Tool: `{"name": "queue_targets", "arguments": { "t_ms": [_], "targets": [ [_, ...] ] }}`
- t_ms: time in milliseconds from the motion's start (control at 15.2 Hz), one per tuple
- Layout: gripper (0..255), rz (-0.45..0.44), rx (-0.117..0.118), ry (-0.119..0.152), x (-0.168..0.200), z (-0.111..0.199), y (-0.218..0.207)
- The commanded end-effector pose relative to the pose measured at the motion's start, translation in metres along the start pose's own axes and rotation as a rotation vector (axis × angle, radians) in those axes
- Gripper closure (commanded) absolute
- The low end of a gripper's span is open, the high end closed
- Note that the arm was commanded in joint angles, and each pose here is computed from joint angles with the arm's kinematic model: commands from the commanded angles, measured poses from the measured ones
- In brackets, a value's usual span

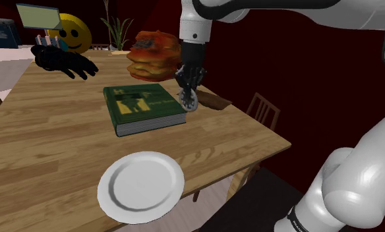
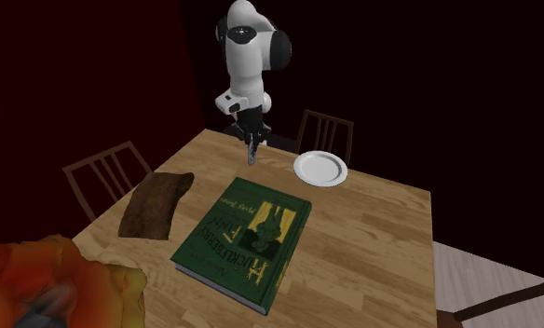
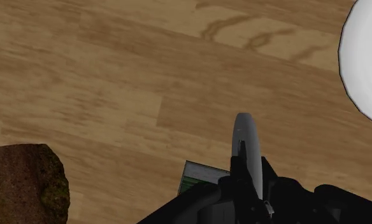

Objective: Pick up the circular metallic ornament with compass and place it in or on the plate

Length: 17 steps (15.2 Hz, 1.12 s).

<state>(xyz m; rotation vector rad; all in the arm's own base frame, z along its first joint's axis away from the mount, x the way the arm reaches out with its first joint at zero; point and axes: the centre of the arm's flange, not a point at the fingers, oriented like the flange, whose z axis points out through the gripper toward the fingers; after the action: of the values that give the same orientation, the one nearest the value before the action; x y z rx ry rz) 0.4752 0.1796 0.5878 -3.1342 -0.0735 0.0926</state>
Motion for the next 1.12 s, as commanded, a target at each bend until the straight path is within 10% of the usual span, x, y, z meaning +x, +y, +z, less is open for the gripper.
{"name": "queue_targets", "arguments": {
  "t_ms": [0,1056],
  "targets": [
    [255,0.001,0.000,0.000,-0.013,-0.001,-0.027],
    [255,0.001,0.000,0.000,-0.102,-0.003,-0.219]
  ]
}}
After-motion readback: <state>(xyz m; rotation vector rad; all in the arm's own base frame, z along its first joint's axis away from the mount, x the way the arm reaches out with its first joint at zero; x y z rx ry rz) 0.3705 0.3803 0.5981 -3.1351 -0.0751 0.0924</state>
